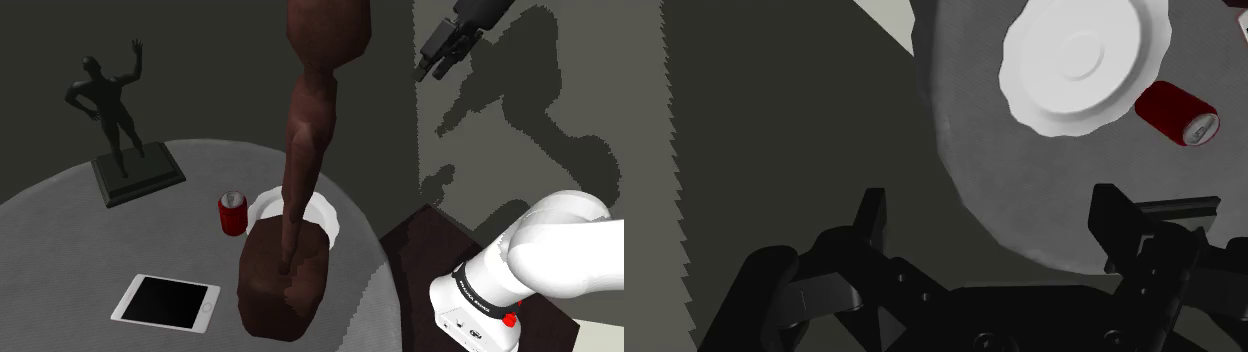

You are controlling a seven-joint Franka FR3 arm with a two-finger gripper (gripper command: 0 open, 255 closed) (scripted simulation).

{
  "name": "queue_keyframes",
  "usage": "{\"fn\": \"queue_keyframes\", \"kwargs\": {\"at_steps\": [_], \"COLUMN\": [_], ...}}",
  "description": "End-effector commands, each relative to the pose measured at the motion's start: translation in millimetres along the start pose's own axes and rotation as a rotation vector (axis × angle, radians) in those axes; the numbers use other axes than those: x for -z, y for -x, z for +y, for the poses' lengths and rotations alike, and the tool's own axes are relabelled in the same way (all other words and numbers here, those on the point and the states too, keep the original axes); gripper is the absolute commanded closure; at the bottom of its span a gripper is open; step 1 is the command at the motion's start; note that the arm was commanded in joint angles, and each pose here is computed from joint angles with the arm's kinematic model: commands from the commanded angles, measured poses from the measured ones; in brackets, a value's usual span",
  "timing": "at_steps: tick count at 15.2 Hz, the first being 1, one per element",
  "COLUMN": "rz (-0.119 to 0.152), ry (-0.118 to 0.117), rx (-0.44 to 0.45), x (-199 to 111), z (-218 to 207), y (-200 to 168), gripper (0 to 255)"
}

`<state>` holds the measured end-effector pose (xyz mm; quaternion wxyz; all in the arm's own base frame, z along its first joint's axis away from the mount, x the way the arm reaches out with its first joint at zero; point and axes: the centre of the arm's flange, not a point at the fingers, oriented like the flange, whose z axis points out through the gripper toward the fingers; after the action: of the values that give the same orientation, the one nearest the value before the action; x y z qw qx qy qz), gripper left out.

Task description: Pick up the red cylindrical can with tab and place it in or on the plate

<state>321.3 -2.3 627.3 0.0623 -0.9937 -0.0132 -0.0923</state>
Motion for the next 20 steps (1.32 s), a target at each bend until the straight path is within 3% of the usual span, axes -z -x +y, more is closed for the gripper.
{"fn": "queue_keyframes", "kwargs": {"at_steps": [1,20], "rz": [0.000,-0.102], "ry": [0.000,0.060], "rx": [0.000,0.013], "x": [0,-168], "z": [0,-189], "y": [0,-66], "gripper": [0,0]}}
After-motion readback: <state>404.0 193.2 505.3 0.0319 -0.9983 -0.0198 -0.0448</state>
